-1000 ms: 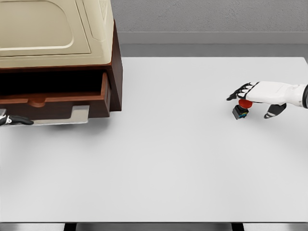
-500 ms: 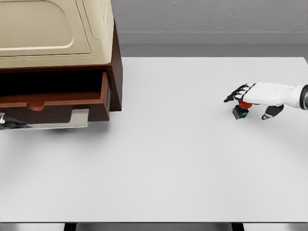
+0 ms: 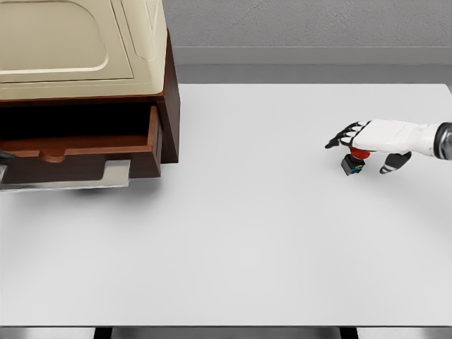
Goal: Open the cabinet drawer with left arm, and place a switch into the drawer with right arm
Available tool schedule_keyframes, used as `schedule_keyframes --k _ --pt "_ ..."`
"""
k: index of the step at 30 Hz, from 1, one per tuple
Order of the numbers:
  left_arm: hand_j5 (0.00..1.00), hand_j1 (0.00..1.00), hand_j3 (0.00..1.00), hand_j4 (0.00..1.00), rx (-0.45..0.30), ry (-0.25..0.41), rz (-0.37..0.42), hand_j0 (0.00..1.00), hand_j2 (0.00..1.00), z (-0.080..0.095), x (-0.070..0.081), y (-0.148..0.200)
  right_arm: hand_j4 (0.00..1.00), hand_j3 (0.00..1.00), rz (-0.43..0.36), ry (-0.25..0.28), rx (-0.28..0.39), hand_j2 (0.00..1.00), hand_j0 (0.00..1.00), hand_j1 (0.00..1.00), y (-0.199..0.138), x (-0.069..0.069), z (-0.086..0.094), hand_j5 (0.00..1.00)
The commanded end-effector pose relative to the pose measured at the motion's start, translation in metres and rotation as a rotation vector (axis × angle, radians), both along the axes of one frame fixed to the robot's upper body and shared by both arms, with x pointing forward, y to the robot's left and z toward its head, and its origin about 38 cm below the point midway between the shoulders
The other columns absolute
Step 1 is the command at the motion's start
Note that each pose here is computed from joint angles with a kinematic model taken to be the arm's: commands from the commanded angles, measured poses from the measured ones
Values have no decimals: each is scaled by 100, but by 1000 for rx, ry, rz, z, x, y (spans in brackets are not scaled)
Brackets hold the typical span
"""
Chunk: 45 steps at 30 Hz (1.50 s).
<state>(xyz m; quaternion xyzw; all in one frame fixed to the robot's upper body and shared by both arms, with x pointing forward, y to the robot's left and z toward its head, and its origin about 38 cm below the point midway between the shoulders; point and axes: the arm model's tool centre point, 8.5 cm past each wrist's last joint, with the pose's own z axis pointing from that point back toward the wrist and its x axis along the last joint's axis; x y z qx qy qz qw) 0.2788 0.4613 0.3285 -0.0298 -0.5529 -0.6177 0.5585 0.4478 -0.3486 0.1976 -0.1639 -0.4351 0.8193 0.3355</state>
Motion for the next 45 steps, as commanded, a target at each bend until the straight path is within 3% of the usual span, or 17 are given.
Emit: schedule_keyframes --k 1,4,8,14,18,23,28,32,37,45 --pt "100 100 100 100 -17 4 12 100 100 2 -1 1 100 100 -1 1 8 100 100 100 2 1 0 100" --pt "100 100 100 100 -26 82 30 100 100 -22 -10 5 83 83 -3 2 7 83 83 83 1 1 -1 83" --pt "100 100 100 100 -38 174 50 100 100 -50 -23 9 86 86 -12 9 7 86 86 86 -1 1 -3 86" --pt "100 100 100 100 -71 184 48 100 100 -51 -24 4 85 85 -17 14 12 85 85 85 -1 3 -6 85" --pt "100 100 100 100 -90 185 57 100 100 -50 -24 5 76 76 -17 14 12 76 76 76 -1 3 -6 76" --pt "100 100 100 100 -109 304 90 100 100 -83 -45 9 73 73 -17 15 13 73 73 73 -1 3 -6 73" --pt "100 100 100 100 -109 331 95 100 100 -91 -50 10 65 65 -17 15 13 65 65 65 -1 3 -6 65" --pt "100 100 100 100 -114 355 101 100 100 -97 -55 11 65 65 -17 15 13 65 65 65 -1 3 -6 65" --pt "100 100 100 100 -149 298 109 100 100 -81 -43 9 60 60 -18 13 13 60 60 60 -2 3 -5 60" --pt "100 100 100 100 -199 39 74 100 100 -3 -5 1 62 62 -19 14 9 62 62 62 -2 3 -6 62"
